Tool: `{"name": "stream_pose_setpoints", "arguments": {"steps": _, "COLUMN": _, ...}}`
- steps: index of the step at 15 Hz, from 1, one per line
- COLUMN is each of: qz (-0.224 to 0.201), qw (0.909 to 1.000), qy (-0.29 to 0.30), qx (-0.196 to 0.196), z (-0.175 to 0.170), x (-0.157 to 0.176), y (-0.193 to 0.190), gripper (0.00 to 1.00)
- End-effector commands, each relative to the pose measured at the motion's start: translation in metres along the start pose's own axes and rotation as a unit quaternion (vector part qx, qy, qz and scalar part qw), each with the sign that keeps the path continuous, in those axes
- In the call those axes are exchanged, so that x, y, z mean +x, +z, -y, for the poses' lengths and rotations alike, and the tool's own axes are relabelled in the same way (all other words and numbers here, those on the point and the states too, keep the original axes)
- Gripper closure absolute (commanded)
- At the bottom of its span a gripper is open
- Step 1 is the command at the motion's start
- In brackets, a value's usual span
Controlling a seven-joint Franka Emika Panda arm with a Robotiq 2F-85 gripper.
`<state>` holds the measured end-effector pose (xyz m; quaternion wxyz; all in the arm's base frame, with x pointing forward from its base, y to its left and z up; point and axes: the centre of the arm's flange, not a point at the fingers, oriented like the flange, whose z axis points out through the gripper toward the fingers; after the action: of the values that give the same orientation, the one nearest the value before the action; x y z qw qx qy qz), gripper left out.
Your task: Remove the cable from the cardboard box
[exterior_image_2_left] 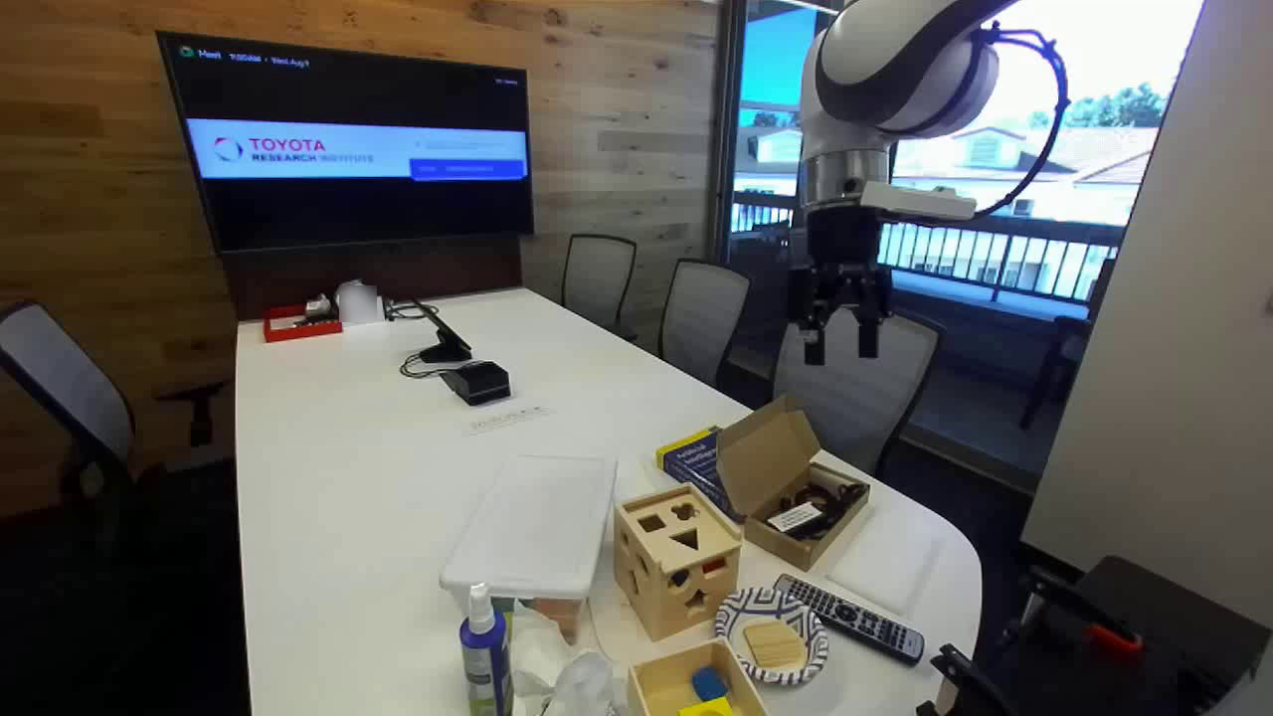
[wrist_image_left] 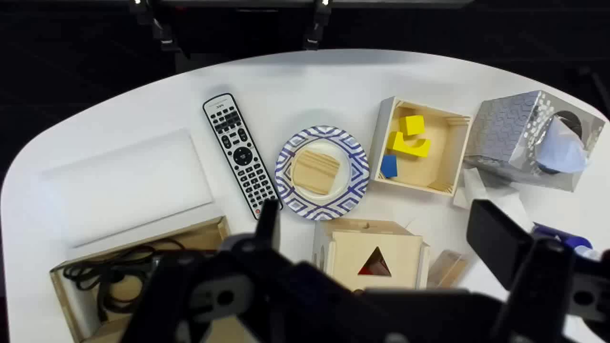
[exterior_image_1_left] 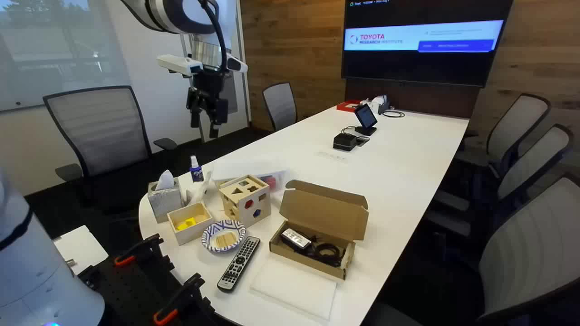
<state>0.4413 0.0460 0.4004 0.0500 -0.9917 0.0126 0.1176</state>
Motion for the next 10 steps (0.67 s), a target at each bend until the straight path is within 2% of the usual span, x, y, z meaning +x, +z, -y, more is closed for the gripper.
{"name": "stream_pose_setpoints", "arguments": {"steps": 1, "qz": 0.0, "qw": 1.0, "qy": 0.0, "qx": 0.0, "z": 0.0, "x": 0.0, "y": 0.0, "gripper": 0.0}}
{"name": "stream_pose_setpoints", "arguments": {"steps": 6, "qz": 0.007, "qw": 0.9959, "qy": 0.089, "qx": 0.019, "z": -0.037, "x": 0.051, "y": 0.013, "gripper": 0.0}}
{"name": "stream_pose_setpoints", "arguments": {"steps": 10, "qz": 0.01, "qw": 0.9859, "qy": 0.161, "qx": 0.045, "z": -0.093, "x": 0.103, "y": 0.04, "gripper": 0.0}}
